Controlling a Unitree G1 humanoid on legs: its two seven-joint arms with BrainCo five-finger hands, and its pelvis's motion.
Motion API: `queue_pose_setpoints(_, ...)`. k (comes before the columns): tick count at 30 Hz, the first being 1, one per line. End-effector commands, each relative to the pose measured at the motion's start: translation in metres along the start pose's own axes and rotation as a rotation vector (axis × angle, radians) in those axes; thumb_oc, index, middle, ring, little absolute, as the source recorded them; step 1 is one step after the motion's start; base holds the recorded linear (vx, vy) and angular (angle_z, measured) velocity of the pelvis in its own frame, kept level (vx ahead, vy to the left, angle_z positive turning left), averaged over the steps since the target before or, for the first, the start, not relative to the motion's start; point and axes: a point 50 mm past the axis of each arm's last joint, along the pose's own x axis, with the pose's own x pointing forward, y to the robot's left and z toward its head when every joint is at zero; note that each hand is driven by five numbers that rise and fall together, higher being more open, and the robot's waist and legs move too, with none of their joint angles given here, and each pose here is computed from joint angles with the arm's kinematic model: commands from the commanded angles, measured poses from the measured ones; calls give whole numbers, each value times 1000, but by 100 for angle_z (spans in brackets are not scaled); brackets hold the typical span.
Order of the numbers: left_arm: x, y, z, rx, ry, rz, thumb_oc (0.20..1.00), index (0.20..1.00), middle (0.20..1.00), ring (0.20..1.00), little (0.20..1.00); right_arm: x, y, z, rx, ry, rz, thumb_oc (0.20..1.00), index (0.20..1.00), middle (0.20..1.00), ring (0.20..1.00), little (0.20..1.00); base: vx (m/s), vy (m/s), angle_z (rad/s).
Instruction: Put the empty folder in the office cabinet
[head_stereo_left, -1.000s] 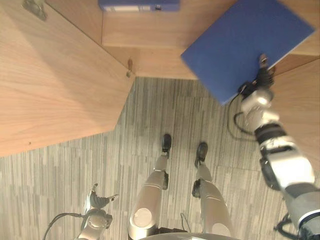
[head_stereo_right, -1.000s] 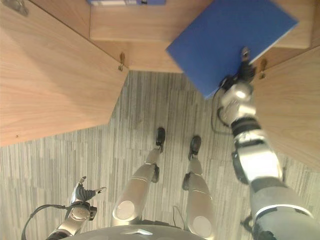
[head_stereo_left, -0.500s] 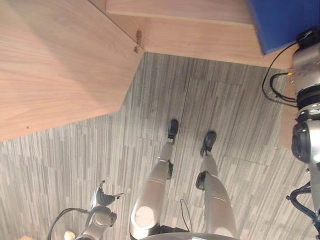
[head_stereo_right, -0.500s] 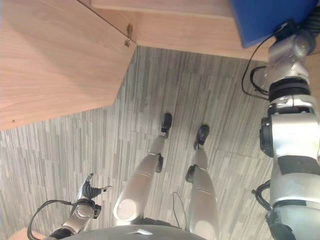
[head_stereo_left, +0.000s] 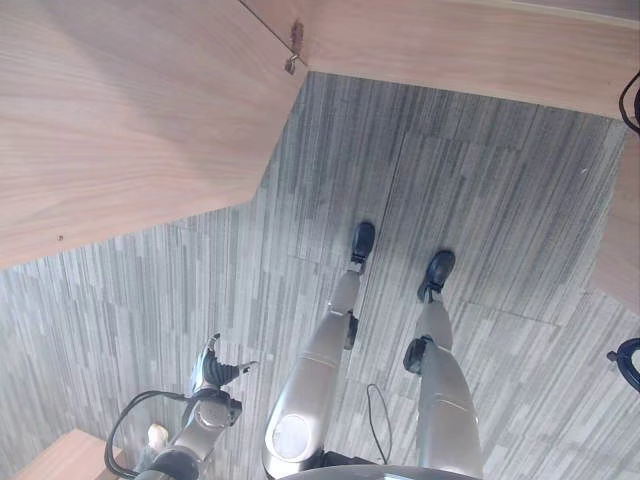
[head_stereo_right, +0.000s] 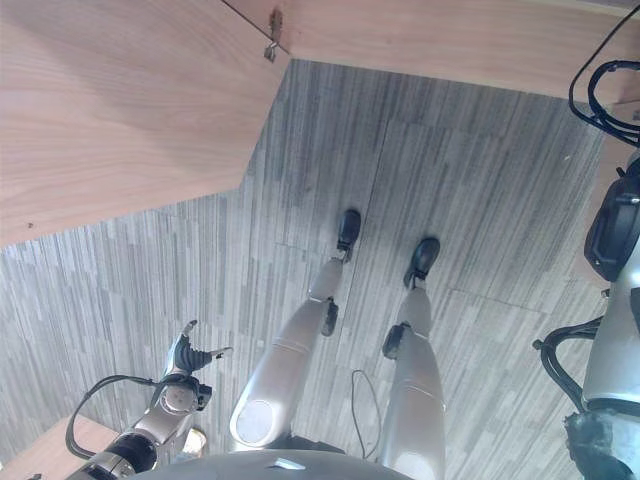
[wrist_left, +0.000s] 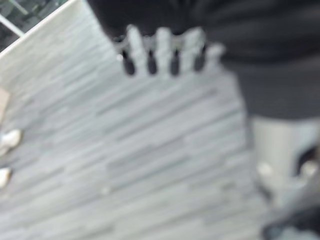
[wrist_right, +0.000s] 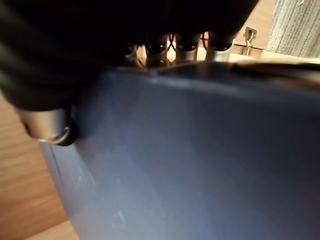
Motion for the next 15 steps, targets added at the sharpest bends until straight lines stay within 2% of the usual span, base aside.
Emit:
queue_pose_setpoints(1, -14, 20, -42, 120, 117, 33, 1000, 1000, 1000, 1000, 1000, -1, -5, -3, -162, -79, 93, 200, 200, 200, 200, 200, 3, -6, 4)
queue_pose_setpoints(15, -13, 30, -33, 102, 56, 20, 1000, 1000, 1000, 1000, 1000, 1, 0, -2, -267, -66, 182, 200, 200, 200, 200, 200, 0, 0, 1)
